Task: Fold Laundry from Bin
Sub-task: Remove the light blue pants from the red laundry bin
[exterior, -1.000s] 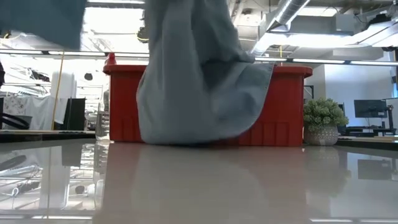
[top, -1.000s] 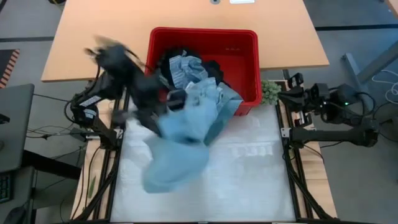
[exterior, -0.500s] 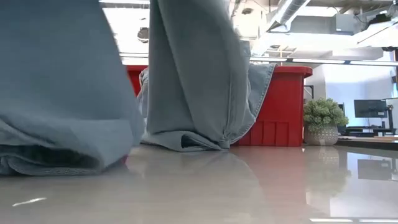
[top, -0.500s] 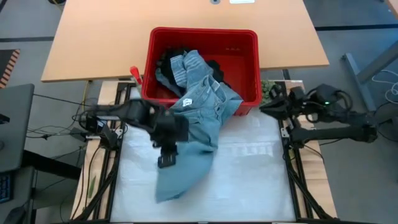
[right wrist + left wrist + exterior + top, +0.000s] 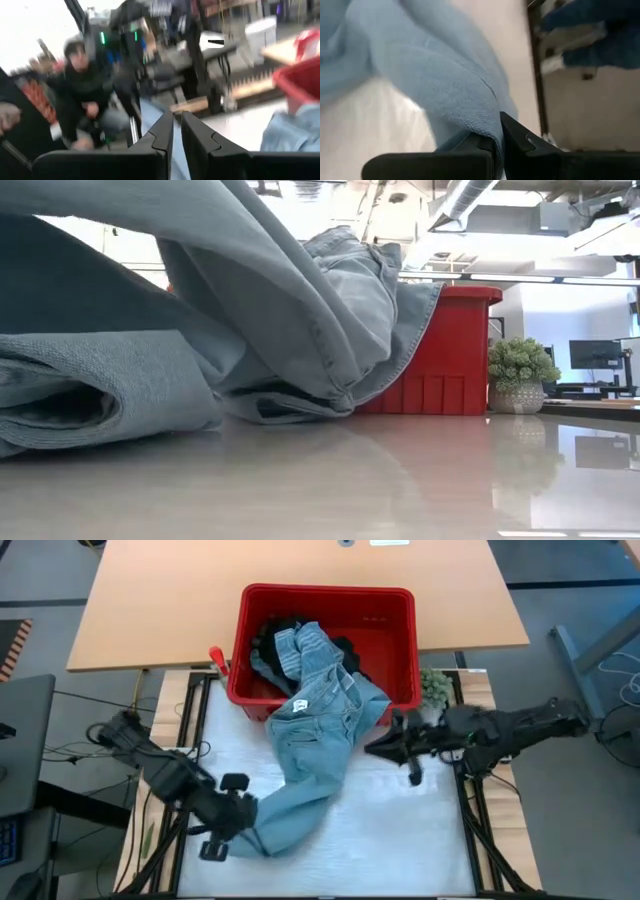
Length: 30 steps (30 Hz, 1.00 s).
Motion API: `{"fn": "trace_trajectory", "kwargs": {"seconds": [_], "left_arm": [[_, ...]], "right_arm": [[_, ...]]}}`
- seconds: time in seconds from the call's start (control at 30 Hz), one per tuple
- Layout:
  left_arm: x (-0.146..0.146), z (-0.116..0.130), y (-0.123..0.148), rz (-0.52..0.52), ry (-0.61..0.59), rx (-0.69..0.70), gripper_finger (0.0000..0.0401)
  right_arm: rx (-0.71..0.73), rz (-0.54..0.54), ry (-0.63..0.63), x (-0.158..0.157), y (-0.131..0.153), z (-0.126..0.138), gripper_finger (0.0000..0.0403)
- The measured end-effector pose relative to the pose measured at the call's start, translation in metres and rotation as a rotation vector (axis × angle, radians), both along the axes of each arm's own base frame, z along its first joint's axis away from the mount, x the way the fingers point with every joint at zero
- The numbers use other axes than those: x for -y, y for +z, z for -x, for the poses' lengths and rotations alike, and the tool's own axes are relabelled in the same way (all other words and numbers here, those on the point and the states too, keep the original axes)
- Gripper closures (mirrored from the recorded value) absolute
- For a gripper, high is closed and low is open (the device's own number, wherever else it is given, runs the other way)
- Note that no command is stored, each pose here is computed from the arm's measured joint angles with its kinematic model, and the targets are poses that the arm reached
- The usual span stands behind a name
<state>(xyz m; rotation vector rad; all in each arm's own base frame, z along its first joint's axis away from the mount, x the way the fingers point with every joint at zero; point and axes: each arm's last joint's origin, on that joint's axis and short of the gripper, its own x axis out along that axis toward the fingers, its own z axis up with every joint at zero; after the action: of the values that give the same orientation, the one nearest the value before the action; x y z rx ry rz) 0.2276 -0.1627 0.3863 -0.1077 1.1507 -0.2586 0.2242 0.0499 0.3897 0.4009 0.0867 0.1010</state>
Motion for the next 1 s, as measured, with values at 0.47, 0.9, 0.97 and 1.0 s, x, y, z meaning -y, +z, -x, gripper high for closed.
{"fn": "trace_trajectory", "kwargs": {"seconds": [0.47,0.9,0.97,1.0], "left_arm": [[0.007,0.013,-0.074,0.174,0.126,-0.109,0.04],[-0.008,0.006,-0.082,0.398,0.379,-0.409,0.0274],[-0.012,0.003,-0.08,0.474,0.386,-0.47,0.0249],[-0.014,0.001,-0.079,0.509,0.387,-0.494,0.0239]], "right_arm": [[-0.427,-0.022,0.04,-0.03,-0.028,-0.023,0.0337],[-0.642,0.146,0.09,-0.033,-0.046,-0.007,0.0337],[-0.655,0.172,0.098,-0.033,-0.047,-0.005,0.0337],[-0.66,0.182,0.101,-0.033,-0.048,-0.005,0.0337]]}}
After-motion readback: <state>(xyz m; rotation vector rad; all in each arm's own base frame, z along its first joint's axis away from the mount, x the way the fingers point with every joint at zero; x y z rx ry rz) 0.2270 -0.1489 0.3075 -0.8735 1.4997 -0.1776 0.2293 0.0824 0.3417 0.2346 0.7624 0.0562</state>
